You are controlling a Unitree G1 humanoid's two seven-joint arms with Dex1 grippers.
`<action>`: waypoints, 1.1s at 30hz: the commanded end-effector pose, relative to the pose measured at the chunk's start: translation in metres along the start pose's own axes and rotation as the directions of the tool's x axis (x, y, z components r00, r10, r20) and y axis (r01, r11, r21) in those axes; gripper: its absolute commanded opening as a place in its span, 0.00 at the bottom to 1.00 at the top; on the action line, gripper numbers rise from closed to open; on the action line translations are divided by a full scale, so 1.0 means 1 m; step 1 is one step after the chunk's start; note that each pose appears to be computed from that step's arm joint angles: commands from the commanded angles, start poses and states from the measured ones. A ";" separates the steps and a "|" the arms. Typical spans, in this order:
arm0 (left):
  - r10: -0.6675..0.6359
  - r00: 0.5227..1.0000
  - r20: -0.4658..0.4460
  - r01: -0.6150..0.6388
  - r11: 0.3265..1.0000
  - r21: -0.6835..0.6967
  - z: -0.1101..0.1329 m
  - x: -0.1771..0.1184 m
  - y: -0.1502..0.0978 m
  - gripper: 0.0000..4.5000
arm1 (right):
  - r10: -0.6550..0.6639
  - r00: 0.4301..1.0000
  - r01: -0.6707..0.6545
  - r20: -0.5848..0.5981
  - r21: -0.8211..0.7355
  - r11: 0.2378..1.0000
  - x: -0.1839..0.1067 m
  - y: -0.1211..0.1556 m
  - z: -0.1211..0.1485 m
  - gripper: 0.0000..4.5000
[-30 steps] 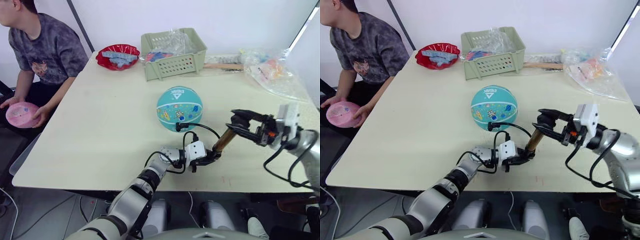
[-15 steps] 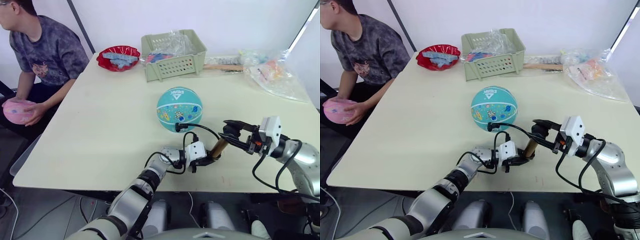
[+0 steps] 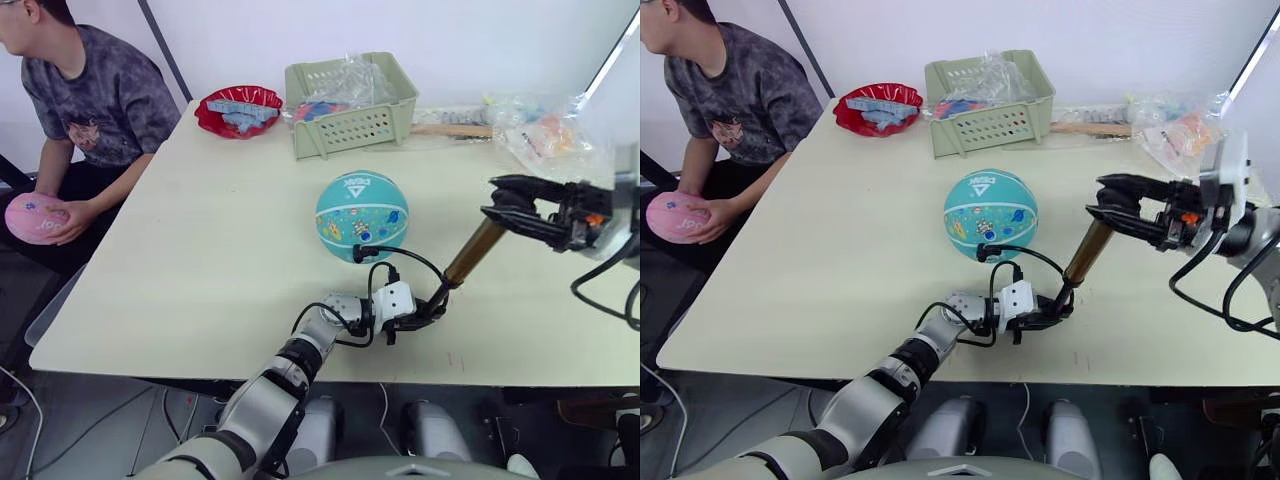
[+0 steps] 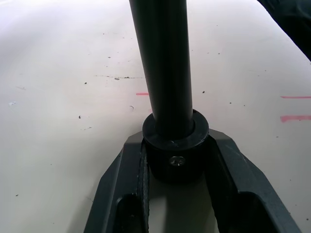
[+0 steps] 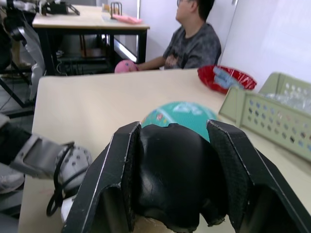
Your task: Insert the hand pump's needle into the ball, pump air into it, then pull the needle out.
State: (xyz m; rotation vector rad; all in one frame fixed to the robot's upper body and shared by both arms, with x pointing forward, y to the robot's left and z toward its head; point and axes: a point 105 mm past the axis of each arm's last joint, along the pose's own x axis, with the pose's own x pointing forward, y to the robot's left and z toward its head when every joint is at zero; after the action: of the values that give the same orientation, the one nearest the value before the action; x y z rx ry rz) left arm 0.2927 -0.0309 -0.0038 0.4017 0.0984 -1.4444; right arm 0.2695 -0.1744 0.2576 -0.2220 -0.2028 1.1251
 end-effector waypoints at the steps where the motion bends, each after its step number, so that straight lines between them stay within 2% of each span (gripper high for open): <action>1: -0.086 0.986 -0.143 0.072 0.993 -0.097 -0.044 -0.008 -0.030 0.26 | -0.050 0.995 0.062 0.085 -0.138 0.988 -0.014 -0.011 0.048 0.38; 10: -0.088 0.985 -0.148 0.075 0.993 -0.093 -0.045 -0.009 -0.030 0.26 | -0.046 0.992 0.067 0.121 -0.176 0.982 -0.018 -0.013 0.079 0.38; 13: -0.090 0.985 -0.148 0.077 0.993 -0.094 -0.045 -0.009 -0.031 0.26 | -0.041 0.994 0.057 0.100 -0.166 0.984 -0.016 -0.012 0.070 0.38; 20: -0.090 0.985 -0.148 0.078 0.993 -0.089 -0.044 -0.009 -0.030 0.26 | -0.066 0.998 0.064 -0.012 -0.107 0.992 -0.012 -0.007 0.013 0.38; 27: -0.086 0.985 -0.150 0.072 0.993 -0.093 -0.045 -0.010 -0.029 0.26 | -0.015 0.995 0.013 -0.098 -0.025 1.000 -0.001 0.019 -0.053 0.38; 31: -0.084 0.985 -0.151 0.071 0.993 -0.090 -0.044 -0.010 -0.028 0.26 | -0.030 0.996 0.032 -0.089 0.015 0.999 0.004 0.027 -0.075 0.38; 33: -0.082 0.985 -0.151 0.069 0.993 -0.090 -0.044 -0.010 -0.028 0.26 | -0.043 0.992 0.042 -0.121 -0.009 0.999 0.006 0.031 -0.092 0.38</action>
State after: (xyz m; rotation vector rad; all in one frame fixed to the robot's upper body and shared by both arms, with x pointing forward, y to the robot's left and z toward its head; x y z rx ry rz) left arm 0.2936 -0.0264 -0.0065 0.4163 0.1084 -1.4376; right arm 0.2651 -0.1609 0.1912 -0.2546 -0.2057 1.0939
